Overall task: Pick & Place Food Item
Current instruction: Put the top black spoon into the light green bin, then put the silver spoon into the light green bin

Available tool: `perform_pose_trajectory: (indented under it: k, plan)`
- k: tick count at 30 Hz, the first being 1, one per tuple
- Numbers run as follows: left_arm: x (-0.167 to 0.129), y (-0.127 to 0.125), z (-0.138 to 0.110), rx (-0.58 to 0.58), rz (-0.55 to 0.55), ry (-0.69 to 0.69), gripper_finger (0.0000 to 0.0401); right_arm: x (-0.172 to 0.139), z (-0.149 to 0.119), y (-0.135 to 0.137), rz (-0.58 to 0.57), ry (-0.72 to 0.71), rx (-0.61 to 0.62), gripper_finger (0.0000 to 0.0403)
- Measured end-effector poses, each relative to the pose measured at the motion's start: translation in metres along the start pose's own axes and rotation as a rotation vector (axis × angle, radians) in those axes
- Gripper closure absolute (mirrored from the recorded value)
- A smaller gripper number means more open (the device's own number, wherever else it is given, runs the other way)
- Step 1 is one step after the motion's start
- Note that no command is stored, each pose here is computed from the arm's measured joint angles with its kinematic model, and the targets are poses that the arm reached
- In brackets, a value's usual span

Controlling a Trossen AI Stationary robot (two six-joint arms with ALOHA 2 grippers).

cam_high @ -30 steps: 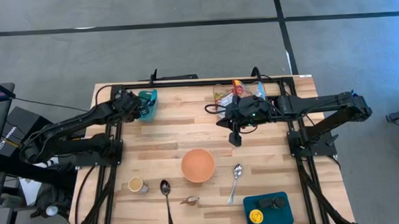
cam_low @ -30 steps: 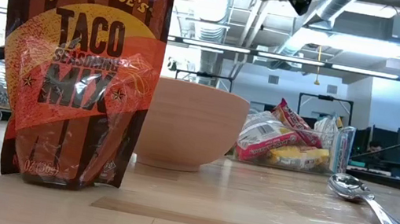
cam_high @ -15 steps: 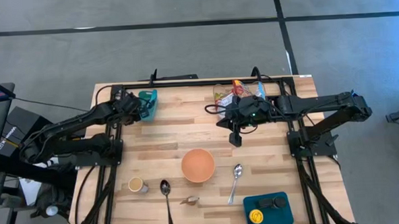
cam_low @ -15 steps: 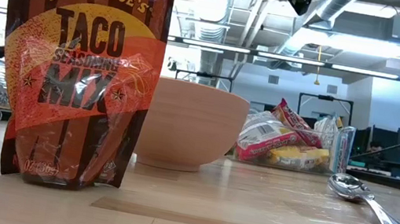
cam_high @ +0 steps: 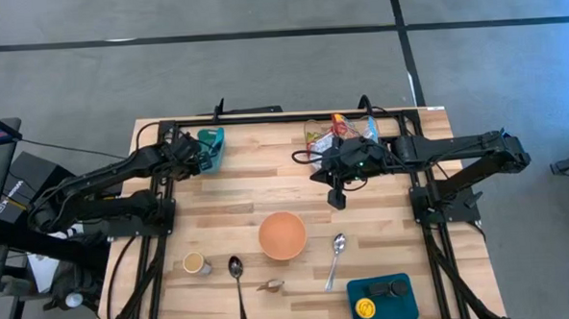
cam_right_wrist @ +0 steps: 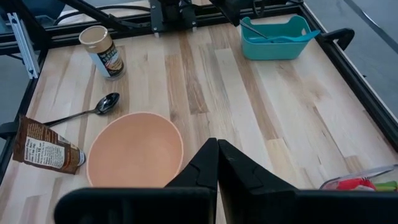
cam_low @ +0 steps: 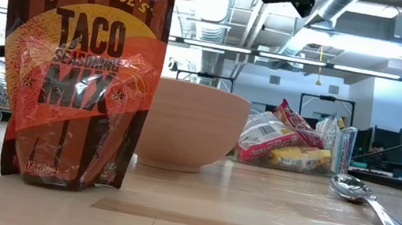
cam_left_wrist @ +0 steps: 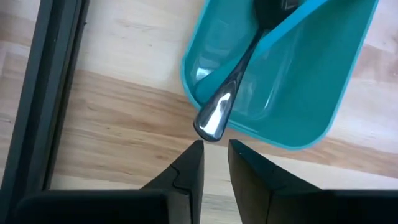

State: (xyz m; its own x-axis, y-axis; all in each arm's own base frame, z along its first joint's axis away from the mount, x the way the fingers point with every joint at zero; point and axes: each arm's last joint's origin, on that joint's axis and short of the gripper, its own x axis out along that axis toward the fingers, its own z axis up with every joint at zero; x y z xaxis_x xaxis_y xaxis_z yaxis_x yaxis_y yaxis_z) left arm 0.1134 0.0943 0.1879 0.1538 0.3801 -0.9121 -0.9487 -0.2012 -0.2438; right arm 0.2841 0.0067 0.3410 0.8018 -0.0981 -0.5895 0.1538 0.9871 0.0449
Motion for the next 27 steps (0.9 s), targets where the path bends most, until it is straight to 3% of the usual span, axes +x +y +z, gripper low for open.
perform_pose_trajectory:
  k: [16, 27]
  plan:
    - [-0.001, 0.007, -0.004, 0.016, 0.060, 0.060, 0.0335, 0.000, 0.000, 0.000, 0.001, 0.000, 0.000, 0.0403]
    - [-0.022, 0.015, -0.004, 0.020, -0.091, 0.020, 0.0335, 0.000, 0.000, 0.000, 0.000, 0.000, 0.000, 0.0403]
